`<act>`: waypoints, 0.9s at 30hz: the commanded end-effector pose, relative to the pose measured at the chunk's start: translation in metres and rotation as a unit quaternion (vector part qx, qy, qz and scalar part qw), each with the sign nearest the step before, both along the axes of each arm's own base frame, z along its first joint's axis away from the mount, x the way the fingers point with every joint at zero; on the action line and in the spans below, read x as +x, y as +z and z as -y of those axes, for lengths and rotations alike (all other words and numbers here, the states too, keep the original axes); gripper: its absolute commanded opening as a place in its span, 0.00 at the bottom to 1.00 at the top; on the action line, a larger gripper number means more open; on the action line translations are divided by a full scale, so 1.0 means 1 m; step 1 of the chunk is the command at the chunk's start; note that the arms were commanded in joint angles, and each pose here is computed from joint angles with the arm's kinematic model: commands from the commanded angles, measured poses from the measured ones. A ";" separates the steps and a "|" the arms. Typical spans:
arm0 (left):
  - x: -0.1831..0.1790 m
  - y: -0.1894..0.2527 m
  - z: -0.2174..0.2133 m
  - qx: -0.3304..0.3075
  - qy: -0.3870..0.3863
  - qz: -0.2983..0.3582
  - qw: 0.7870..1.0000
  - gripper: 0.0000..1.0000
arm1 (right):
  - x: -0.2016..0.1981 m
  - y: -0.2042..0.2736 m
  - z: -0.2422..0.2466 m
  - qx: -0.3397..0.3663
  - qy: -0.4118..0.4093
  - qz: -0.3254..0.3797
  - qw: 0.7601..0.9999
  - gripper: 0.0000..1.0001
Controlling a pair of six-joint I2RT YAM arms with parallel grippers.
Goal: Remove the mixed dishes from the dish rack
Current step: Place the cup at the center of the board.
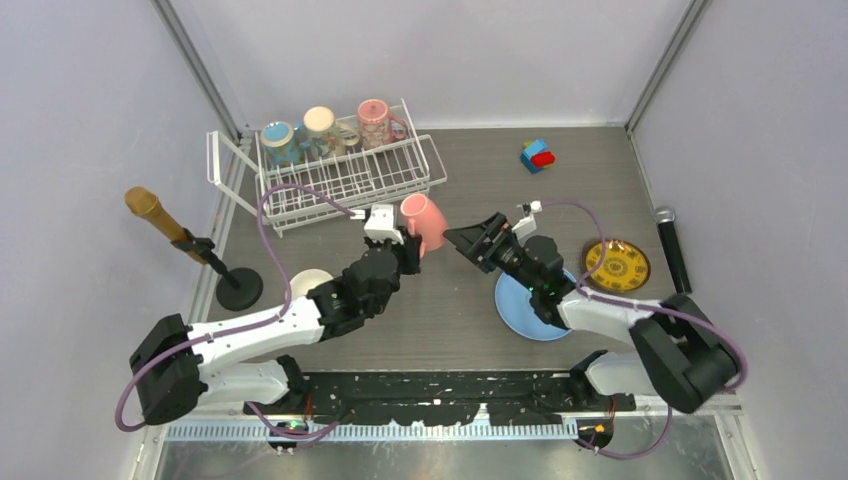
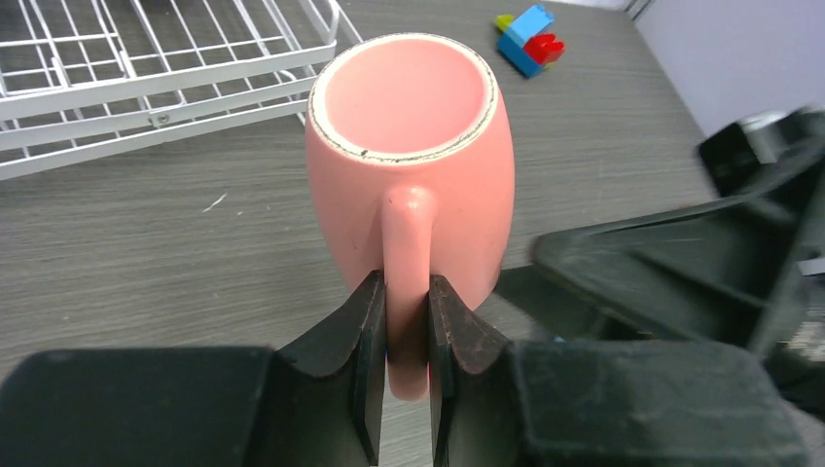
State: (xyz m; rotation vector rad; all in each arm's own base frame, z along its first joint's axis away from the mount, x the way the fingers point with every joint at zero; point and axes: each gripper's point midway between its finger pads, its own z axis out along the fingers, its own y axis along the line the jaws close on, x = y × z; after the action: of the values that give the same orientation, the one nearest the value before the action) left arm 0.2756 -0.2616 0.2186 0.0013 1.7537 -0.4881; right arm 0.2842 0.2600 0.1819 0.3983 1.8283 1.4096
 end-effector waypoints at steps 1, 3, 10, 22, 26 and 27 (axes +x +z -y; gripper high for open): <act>0.000 0.080 -0.001 -0.141 0.058 0.068 0.986 0.00 | 0.009 0.037 -0.009 0.104 -0.024 0.059 0.993 0.97; -0.003 0.080 0.000 -0.142 0.069 0.067 0.985 0.00 | 0.011 0.040 -0.008 0.127 -0.030 0.068 0.989 0.97; -0.007 0.076 0.009 -0.139 0.080 0.063 0.985 0.00 | 0.012 0.062 -0.017 0.179 -0.009 0.095 0.979 0.93; -0.009 0.074 0.017 -0.176 0.075 0.058 0.980 0.00 | 0.002 0.107 -0.025 0.212 0.025 0.137 0.967 0.88; -0.011 0.065 0.018 -0.189 0.076 0.047 0.978 0.00 | -0.001 0.118 -0.027 0.220 0.032 0.147 0.964 0.84; -0.010 0.063 0.017 -0.192 0.077 0.045 0.977 0.00 | -0.002 0.121 -0.027 0.223 0.033 0.150 0.963 0.83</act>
State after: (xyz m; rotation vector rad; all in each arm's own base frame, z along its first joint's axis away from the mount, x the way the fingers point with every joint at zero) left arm 0.2627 -0.2759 0.2448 -0.2075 1.6474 -0.5397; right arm 0.2979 0.2848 0.2446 0.4340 1.4608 1.7154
